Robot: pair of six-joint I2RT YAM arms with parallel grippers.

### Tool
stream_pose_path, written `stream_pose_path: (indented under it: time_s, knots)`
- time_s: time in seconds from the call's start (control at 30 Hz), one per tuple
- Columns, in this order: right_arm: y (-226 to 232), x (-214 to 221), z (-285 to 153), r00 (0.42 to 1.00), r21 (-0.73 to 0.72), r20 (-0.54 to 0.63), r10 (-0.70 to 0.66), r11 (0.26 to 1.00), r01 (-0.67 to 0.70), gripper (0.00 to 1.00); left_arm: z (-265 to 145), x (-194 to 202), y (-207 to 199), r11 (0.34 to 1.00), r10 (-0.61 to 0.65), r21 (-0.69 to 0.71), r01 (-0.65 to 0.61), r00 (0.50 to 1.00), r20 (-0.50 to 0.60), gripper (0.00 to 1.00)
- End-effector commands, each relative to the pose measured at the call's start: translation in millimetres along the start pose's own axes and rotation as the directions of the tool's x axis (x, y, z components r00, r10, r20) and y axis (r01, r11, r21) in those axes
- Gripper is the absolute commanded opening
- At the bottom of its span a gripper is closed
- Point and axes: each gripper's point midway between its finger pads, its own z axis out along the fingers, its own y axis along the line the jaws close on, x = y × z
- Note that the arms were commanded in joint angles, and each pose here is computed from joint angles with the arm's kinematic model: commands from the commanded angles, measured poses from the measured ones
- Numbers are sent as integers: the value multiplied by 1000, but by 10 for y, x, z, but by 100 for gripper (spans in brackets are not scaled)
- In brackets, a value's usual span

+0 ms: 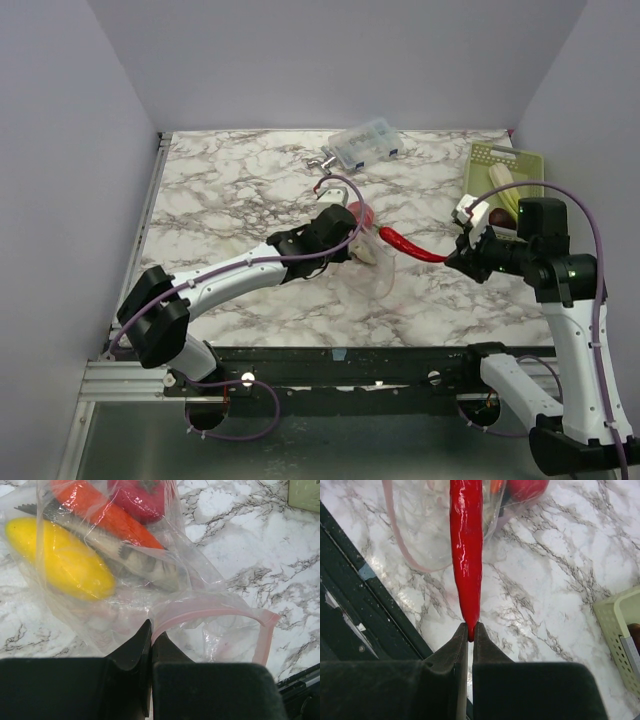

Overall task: Open the zip-top bag and remove the fake food
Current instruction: Place the fake vegetable in the bin.

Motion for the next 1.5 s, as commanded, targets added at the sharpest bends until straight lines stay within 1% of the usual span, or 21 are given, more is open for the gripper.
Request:
stream_pose_path:
  time_s: [0.0, 0.17, 0.37, 0.53, 0.67, 0.77, 0.87, 0.97, 1.1, 1.3, 1.4, 1.47]
  knots:
    - [-261, -147, 11, 999, 102, 39, 33, 994, -36, 1, -76, -49, -22, 999, -2, 37, 1, 1000, 13, 0]
    - [-569, -196, 36, 996, 219, 61, 70, 972, -82, 1, -88, -36, -35, 998, -1, 55, 0, 1000, 15, 0]
    - [-930, -196, 61, 987, 349, 97, 124, 925, -151, 1, -125, -32, -57, 996, 15, 88, -17, 1000, 24, 0]
    - [-1345, -98, 41, 974, 487, 138, 182, 843, -227, 0, -186, -82, -85, 990, 78, 113, -81, 996, 37, 0]
    - [-1648, 18, 43, 958, 567, 176, 227, 772, -287, 0, -263, -191, -108, 981, 138, 128, -144, 989, 58, 0]
    - [-1863, 136, 83, 939, 595, 203, 277, 727, -343, 0, -297, -241, -105, 973, 168, 149, -175, 984, 60, 0]
    - [-2111, 294, 42, 916, 640, 236, 323, 657, -397, 0, -332, -279, -101, 962, 188, 189, -197, 980, 63, 0]
    - [-2308, 436, 28, 909, 672, 249, 335, 616, -412, 0, -380, -317, -36, 955, 217, 193, -227, 974, 71, 0]
    - [-2469, 659, 145, 893, 690, 225, 390, 584, -428, 0, -456, -372, 81, 949, 240, 185, -254, 966, 95, 0]
    - [-2661, 899, 358, 861, 693, 220, 458, 548, -469, 1, -489, -302, 220, 933, 283, 198, -300, 953, 110, 0]
    - [-2778, 1024, 402, 835, 697, 221, 504, 517, -497, 1, -538, -323, 168, 926, 279, 226, -302, 952, 130, 0]
    - [-2841, 1062, 429, 825, 694, 225, 519, 509, -510, 1, -551, -345, 153, 924, 275, 234, -301, 951, 140, 0]
